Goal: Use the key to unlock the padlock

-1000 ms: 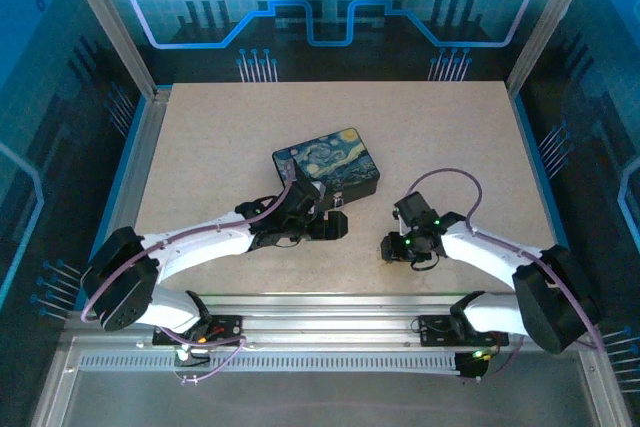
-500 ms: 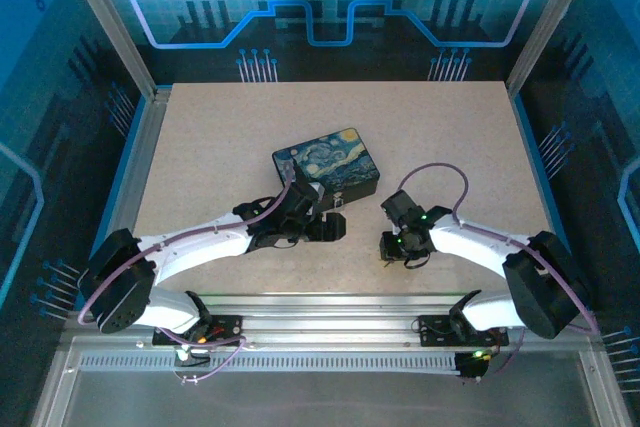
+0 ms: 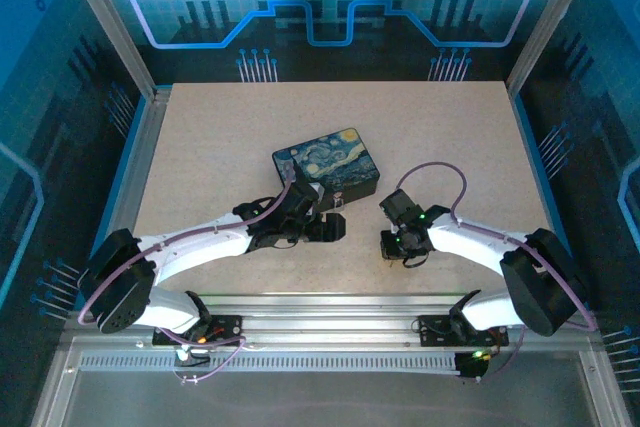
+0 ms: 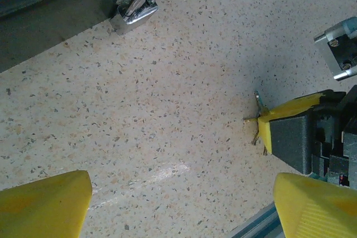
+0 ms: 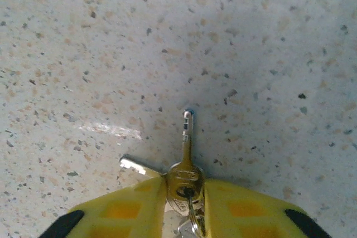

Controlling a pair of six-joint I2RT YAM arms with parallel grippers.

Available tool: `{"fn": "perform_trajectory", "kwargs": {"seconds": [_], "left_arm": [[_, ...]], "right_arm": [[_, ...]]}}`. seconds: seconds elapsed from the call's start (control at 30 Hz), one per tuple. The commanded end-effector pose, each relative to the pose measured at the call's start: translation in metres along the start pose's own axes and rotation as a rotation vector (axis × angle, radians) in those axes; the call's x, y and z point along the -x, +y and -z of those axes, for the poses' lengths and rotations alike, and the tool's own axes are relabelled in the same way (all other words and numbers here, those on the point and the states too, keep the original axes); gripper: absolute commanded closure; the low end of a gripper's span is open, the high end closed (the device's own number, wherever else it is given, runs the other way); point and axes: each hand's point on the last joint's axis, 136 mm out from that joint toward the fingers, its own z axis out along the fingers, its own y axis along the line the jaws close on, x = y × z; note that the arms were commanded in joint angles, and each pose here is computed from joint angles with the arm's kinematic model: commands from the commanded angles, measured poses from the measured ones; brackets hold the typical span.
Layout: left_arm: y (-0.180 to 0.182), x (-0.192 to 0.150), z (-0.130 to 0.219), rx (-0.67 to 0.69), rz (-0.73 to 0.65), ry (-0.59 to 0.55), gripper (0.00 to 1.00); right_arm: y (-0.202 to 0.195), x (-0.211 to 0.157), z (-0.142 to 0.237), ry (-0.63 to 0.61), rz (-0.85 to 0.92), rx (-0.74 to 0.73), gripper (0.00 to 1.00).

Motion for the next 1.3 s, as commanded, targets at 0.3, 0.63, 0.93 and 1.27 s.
{"fn": "perform_trajectory", "kwargs": {"seconds": [0.3, 0.63, 0.93, 1.27], "left_arm": [[0.008, -0.008, -0.004, 0.012, -0.021, 0.033, 0.14], [-0.010, -0.003, 0.003, -0.111, -0.013, 0.045, 0.13], [-0.050, 0.003, 0.006, -0.356, -0.048, 0.065, 0.35], [-0.054, -0.005, -0.006, -0.397, -0.101, 0.112, 0.50]], "right_arm": [[0.034, 0.020, 0.008, -0.162, 0.109, 0.179, 0.89], [0.069, 0.022, 0.052, -0.310, 0.300, 0.401, 0.98], [0.088, 0.018, 0.070, -0.308, 0.385, 0.515, 1.00], [0.105, 0.012, 0.085, -0.278, 0.425, 0.624, 0.99]]}}
